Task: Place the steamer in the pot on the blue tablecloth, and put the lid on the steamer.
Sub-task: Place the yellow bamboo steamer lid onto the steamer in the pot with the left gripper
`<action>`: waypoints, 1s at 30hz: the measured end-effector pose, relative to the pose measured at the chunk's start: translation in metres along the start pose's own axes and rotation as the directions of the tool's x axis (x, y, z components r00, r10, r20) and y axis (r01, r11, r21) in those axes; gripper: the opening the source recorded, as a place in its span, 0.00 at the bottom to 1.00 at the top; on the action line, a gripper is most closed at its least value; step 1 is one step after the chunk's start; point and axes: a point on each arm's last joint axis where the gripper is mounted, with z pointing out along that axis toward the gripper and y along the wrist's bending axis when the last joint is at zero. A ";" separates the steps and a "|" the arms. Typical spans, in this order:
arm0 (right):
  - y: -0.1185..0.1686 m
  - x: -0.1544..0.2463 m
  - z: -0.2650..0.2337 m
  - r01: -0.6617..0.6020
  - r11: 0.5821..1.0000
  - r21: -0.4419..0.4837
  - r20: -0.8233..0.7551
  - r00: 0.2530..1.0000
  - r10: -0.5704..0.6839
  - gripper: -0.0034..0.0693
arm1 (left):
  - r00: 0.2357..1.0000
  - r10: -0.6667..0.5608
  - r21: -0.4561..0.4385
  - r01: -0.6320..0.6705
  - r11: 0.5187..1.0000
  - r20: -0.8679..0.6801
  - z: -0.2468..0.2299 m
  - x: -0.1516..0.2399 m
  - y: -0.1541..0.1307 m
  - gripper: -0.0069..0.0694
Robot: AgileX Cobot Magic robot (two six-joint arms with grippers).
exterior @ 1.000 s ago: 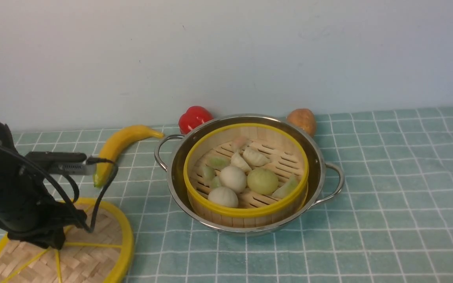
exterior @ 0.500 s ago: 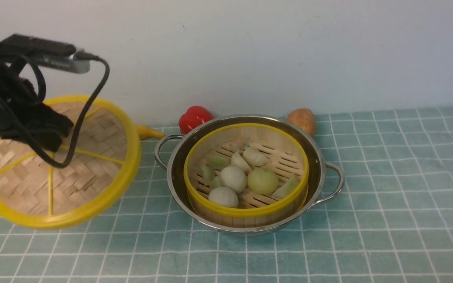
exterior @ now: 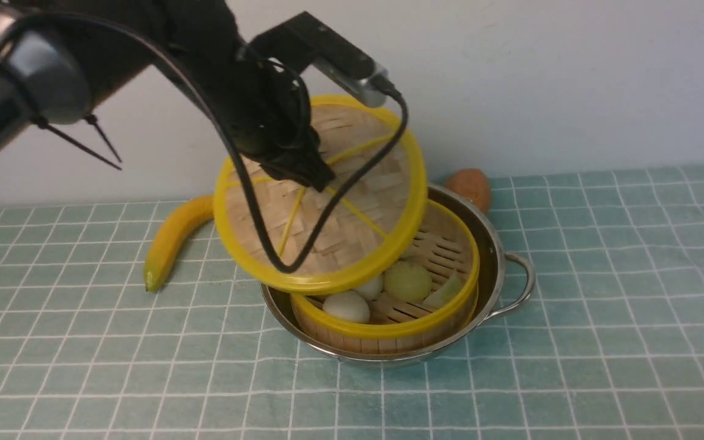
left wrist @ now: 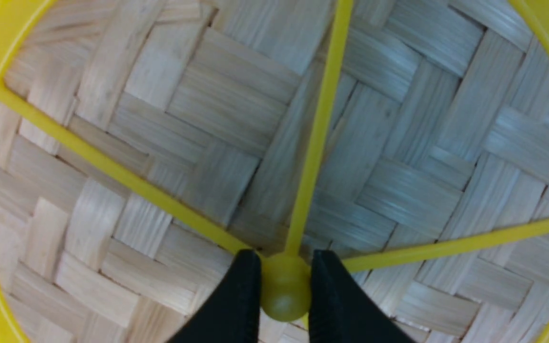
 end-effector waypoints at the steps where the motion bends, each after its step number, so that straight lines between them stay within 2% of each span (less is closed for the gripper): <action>1: 0.000 0.000 0.000 0.000 1.000 0.000 0.000 1.000 0.000 0.38 | 1.000 0.031 0.014 -0.031 0.999 0.000 0.009 -0.007 -0.008 0.24; 9: 0.000 0.000 0.000 0.000 1.000 0.000 0.000 1.000 0.000 0.38 | 0.996 0.086 0.059 -0.084 0.995 -0.037 0.037 -0.018 -0.029 0.24; 30: 0.000 0.000 0.000 0.000 1.000 0.000 0.000 1.000 0.000 0.38 | 0.995 0.083 0.054 -0.081 0.995 -0.048 0.052 -0.018 -0.029 0.24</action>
